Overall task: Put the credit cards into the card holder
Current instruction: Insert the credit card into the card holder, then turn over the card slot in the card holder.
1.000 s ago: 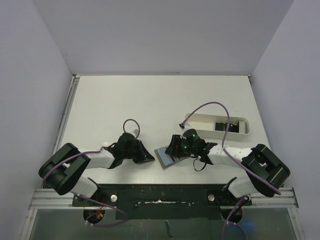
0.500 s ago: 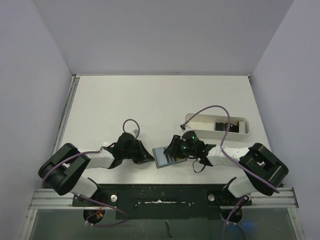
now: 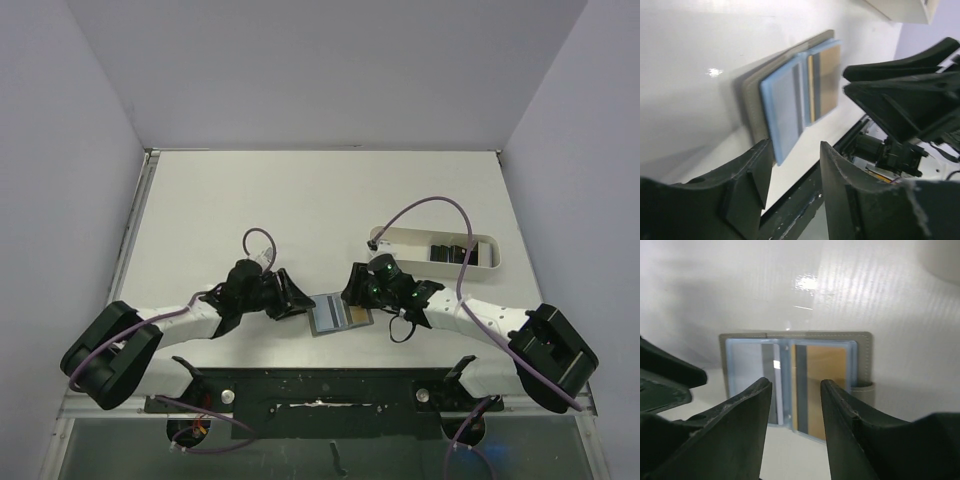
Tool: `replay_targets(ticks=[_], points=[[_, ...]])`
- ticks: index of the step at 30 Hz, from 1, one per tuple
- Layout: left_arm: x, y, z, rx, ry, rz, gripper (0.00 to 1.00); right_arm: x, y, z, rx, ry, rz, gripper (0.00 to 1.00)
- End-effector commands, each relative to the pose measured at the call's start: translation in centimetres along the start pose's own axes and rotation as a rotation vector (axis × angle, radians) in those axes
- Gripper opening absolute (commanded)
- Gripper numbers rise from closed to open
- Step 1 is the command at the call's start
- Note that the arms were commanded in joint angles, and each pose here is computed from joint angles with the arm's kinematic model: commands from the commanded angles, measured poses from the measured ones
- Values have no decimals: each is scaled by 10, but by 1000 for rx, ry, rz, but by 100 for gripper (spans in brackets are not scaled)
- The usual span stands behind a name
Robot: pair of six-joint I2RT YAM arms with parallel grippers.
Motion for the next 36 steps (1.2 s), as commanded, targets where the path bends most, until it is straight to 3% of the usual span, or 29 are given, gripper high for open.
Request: replay_targets(ticks=[1, 14, 36], points=[[1, 4, -52, -61, -192, 13, 42, 6, 9, -17, 96, -96, -38, 45], [-26, -7, -35, -12, -189, 63, 47, -9, -15, -26, 81, -72, 20, 39], [-34, 0, -9, -52, 71, -24, 50, -3, -20, -28, 57, -97, 7, 39]])
Point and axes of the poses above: each gripper's point midway between its finger pads, its own x axis back along the fingers, its own z axis along the line the jaws close on, y = z × x, the point moved 1 cm from there along x, back along the fingers, and after that the axes turned 4 degrees about x, right-handed, at the moved point
